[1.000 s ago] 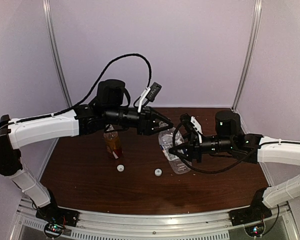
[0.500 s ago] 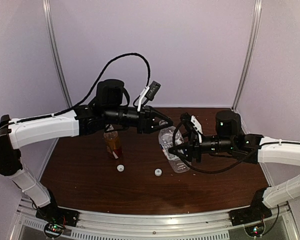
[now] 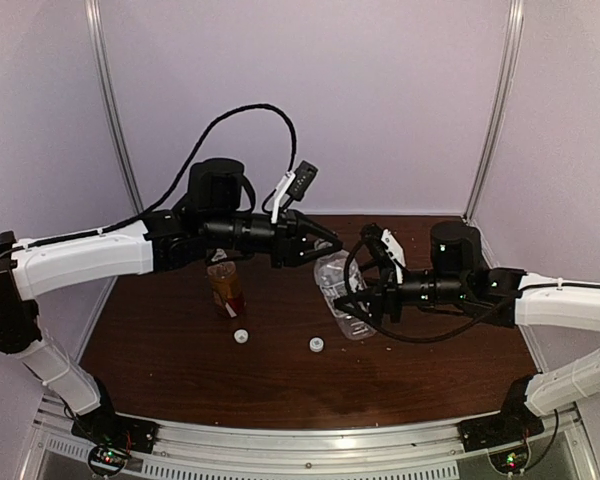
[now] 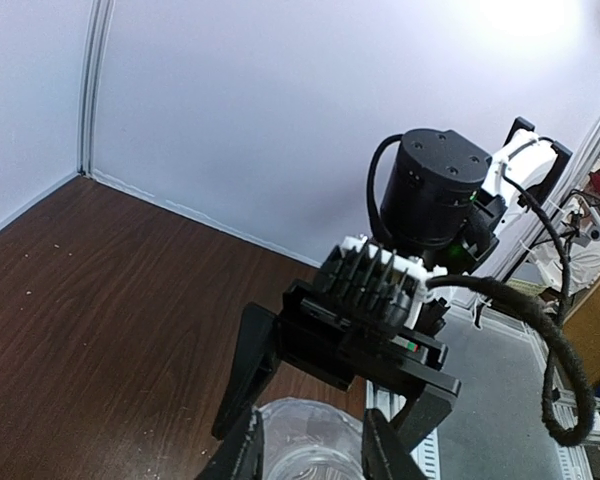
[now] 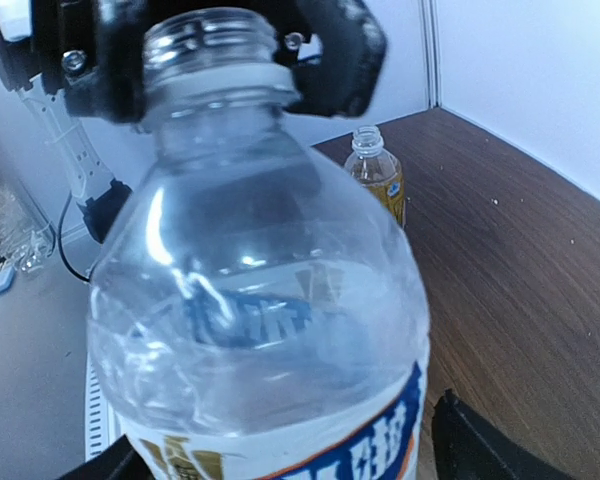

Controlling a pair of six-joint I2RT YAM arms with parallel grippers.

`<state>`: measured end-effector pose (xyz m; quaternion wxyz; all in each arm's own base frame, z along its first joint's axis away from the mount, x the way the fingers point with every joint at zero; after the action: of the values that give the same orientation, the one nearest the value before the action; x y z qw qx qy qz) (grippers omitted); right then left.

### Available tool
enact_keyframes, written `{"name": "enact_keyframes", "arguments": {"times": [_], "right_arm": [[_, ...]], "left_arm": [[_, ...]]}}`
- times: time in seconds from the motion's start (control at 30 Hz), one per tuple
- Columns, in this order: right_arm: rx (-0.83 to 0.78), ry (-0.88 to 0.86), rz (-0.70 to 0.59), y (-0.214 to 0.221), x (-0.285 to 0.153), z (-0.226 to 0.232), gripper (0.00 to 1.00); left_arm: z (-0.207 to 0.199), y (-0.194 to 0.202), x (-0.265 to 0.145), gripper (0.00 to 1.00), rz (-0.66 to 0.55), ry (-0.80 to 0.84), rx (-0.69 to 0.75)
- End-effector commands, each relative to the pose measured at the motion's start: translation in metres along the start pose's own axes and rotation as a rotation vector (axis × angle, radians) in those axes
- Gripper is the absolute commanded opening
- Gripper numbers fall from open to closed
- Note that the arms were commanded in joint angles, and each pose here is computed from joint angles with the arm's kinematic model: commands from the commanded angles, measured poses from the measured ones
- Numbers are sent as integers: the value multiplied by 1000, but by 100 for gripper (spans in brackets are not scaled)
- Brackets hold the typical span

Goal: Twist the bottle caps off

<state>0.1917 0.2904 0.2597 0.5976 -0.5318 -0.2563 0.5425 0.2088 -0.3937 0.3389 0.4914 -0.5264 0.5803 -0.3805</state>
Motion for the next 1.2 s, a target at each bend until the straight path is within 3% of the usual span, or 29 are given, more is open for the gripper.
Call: {"name": "enact_keyframes", "arguments": {"times": [0.0, 0.07, 0.57, 1.17], "right_arm": [[6, 46, -43, -13, 0, -5, 93], [5, 57, -44, -14, -1, -6, 100], [13, 303, -75, -15, -20, -31, 100], [48, 369, -60, -5, -23, -41, 100]], "left_arm": [[-1, -10, -12, 0, -28, -42, 52], [2, -8, -14, 0, -22, -64, 55], [69, 7, -33, 0, 150, -518, 136], [139, 48, 17, 0, 218, -506, 43]]}}
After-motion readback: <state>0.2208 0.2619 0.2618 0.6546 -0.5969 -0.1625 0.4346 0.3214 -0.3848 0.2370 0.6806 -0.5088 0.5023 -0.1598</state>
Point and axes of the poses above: each gripper's point midway between its finger pads, its own x axis out along the fingers, its own z axis along the line the jaws close on, y = z × x, the point moved 5 cm from there along -x, back along the fingers, and after that the axes turned 7 degrees about x, right-handed, at the moved point
